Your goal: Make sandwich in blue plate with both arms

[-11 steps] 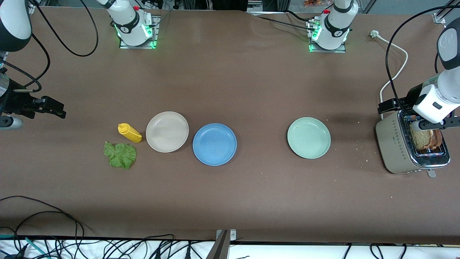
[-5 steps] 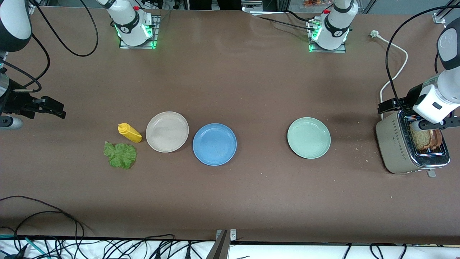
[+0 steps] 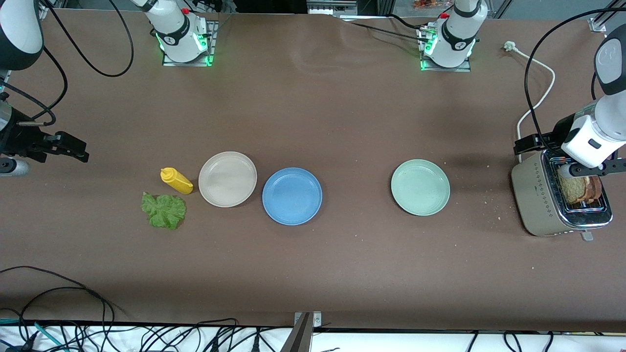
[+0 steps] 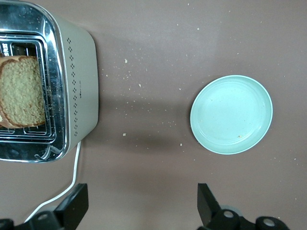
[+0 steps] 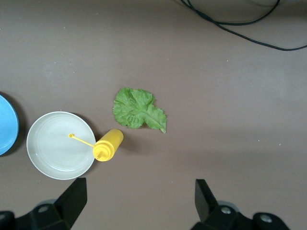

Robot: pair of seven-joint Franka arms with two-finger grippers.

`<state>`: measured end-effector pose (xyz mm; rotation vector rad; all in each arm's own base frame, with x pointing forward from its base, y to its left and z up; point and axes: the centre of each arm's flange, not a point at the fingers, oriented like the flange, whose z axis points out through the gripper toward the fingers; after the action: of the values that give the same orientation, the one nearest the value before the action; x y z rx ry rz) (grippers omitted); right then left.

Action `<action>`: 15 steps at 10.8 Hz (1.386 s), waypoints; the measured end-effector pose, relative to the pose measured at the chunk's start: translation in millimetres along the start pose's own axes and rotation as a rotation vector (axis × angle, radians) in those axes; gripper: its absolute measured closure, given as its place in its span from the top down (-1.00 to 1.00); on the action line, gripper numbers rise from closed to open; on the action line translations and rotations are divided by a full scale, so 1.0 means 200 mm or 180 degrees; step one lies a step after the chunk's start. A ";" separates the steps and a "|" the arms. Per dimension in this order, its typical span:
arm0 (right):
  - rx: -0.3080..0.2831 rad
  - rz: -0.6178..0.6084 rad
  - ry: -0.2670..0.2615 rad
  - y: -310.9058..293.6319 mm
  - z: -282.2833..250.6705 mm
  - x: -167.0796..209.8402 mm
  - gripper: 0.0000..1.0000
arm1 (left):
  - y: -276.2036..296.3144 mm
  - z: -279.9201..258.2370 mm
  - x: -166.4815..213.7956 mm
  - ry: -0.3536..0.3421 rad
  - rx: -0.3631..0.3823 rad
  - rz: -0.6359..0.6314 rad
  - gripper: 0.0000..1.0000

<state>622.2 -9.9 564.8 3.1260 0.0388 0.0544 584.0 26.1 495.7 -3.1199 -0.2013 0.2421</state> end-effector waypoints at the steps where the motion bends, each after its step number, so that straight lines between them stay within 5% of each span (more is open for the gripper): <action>1: 0.0000 -0.0001 0.0005 0.00 0.00 0.00 1.00 | 0.00 0.00 0.00 -0.0002 0.0000 0.0000 1.00; 15: 0.0001 -0.0012 0.0026 -0.01 0.00 0.00 1.00 | -0.05 0.02 0.01 -0.0015 0.0073 -0.0039 1.00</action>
<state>623.0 -8.1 565.6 3.1260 0.0447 0.0672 584.4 37.2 492.1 -3.0946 -0.2160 0.2500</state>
